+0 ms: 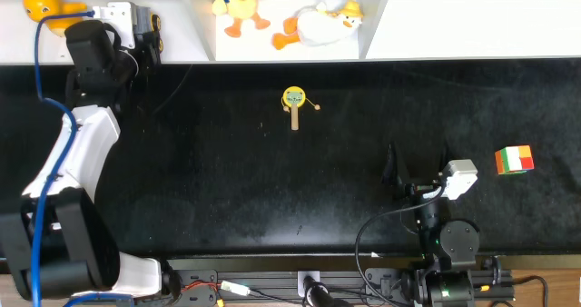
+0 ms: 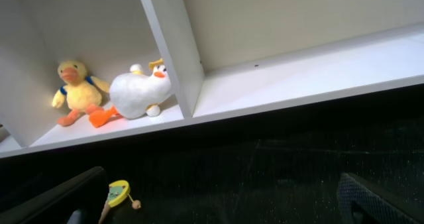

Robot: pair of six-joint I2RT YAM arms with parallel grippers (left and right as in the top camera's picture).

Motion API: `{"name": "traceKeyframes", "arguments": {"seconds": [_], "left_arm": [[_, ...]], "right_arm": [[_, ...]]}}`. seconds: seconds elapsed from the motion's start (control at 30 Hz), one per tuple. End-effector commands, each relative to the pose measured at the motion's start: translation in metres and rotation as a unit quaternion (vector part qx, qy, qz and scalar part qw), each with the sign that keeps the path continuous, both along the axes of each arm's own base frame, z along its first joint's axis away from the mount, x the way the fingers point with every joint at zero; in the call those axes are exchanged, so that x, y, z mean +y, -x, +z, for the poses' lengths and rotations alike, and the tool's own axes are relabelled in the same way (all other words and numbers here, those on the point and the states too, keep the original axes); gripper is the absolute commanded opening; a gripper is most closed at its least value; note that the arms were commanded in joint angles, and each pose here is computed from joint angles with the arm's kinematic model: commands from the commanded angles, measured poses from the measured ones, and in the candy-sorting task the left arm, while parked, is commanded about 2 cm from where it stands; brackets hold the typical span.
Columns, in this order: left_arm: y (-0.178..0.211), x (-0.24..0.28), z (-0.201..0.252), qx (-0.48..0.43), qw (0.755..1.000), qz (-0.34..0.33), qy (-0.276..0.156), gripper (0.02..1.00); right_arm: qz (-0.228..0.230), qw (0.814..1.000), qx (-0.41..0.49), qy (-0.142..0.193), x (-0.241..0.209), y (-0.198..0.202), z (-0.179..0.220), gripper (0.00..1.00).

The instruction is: Store Toys

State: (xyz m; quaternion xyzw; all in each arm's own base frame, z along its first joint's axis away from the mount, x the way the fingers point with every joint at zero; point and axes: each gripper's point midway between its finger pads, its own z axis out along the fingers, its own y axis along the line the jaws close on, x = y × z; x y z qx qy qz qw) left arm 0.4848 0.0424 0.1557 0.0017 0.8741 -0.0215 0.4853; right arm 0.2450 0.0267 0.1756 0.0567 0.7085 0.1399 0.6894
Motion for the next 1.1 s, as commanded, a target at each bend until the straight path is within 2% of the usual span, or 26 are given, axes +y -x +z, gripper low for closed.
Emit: {"name": "traceKeyframes", "arguments": {"seconds": [0.03, 0.13, 0.17, 0.2, 0.27, 0.33, 0.43, 0.57, 0.83, 1.1], "left_arm": [[-0.007, 0.000, -0.002, -0.001, 1.000, -0.008, -0.009, 0.272], [-0.008, 0.000, -0.003, -0.001, 1.000, -0.008, -0.009, 0.332], [-0.008, 0.000, -0.003, -0.002, 1.000, -0.008, -0.009, 0.400], [-0.008, 0.000, -0.002, -0.003, 1.000, -0.008, -0.009, 0.520], [-0.009, 0.000, -0.002, -0.004, 1.000, -0.008, -0.010, 0.608], [-0.009, 0.000, -0.001, -0.005, 1.000, -0.008, -0.010, 0.763], [-0.010, 0.000, 0.001, -0.010, 1.000, -0.008, -0.010, 0.836], [-0.012, 0.000, 0.005, -0.018, 1.000, -0.008, -0.012, 0.978], [0.001, -0.002, 0.033, -0.023, 1.000, -0.008, -0.013, 0.998], [0.051, -0.004, 0.081, -0.017, 1.000, 0.005, -0.020, 0.998]], "right_arm": [[-0.001, 1.000, 0.001, -0.002, 0.000, 0.000, -0.004, 0.996], [-0.001, 1.000, 0.001, -0.002, 0.000, 0.000, -0.004, 0.996], [-0.001, 1.000, 0.001, -0.002, 0.000, 0.000, -0.004, 0.996], [-0.001, 1.000, 0.001, -0.002, 0.000, 0.000, -0.004, 0.996], [-0.001, 1.000, 0.001, -0.002, 0.000, 0.000, -0.004, 0.996], [-0.001, 1.000, 0.001, -0.002, 0.000, 0.000, -0.004, 0.996], [-0.001, 1.000, 0.001, -0.002, 0.000, 0.000, -0.004, 0.996], [-0.001, 1.000, 0.001, -0.002, 0.000, 0.000, -0.004, 0.996], [-0.001, 1.000, 0.001, -0.002, 0.000, 0.000, -0.004, 0.996], [-0.001, 1.000, 0.001, -0.002, 0.000, 0.000, -0.004, 0.996]]}}
